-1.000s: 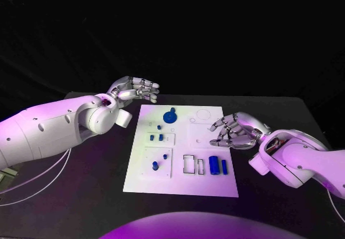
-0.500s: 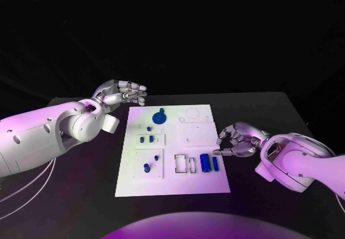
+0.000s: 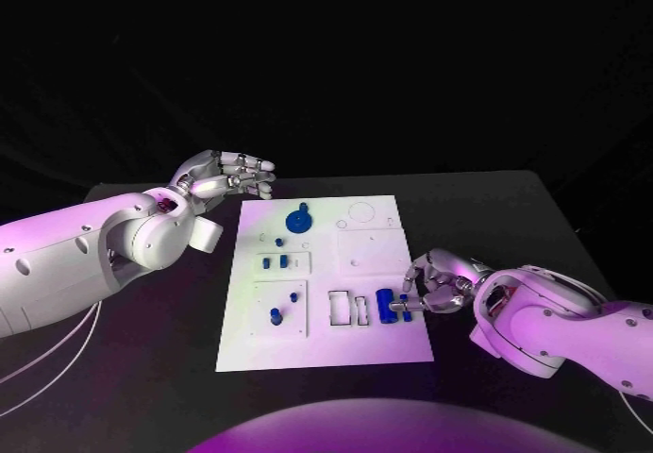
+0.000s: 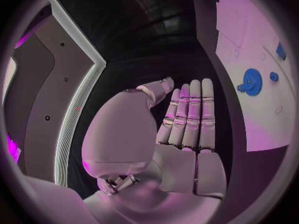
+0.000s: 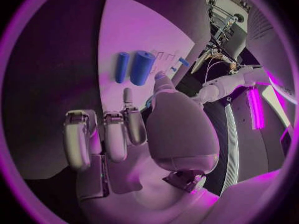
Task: Assemble the parts on the task board
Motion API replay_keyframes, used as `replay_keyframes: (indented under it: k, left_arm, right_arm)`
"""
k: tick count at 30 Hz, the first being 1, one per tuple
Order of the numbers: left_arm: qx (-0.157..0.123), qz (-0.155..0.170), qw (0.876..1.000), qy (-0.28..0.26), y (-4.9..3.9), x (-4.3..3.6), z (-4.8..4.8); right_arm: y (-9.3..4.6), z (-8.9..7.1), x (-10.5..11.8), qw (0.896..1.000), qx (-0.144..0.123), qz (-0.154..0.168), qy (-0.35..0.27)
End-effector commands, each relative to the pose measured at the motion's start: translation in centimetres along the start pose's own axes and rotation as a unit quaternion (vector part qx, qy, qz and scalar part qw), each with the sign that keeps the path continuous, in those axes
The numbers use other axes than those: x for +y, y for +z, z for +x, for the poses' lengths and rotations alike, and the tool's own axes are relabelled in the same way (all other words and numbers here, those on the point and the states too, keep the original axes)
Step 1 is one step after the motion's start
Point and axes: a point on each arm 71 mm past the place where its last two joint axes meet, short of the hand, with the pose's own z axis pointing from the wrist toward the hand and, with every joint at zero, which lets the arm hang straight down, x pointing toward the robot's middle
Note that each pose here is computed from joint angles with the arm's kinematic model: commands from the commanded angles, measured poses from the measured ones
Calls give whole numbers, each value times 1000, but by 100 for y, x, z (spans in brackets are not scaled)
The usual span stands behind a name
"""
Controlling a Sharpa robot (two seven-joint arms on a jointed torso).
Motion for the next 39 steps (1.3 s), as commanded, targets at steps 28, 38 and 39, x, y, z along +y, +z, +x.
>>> replay_keyframes:
  k: [28, 38, 39]
  left_arm:
    - [6, -1, 1000, -5, -28, -9, -9]
    - [8, -2, 1000, -5, -31, -10, -6]
    - [8, -2, 1000, -6, -31, -10, -5]
  right_arm:
    - [96, 209, 108, 998, 21, 3, -63]
    - [156, 279, 135, 996, 28, 10, -82]
    - [159, 281, 135, 996, 27, 11, -84]
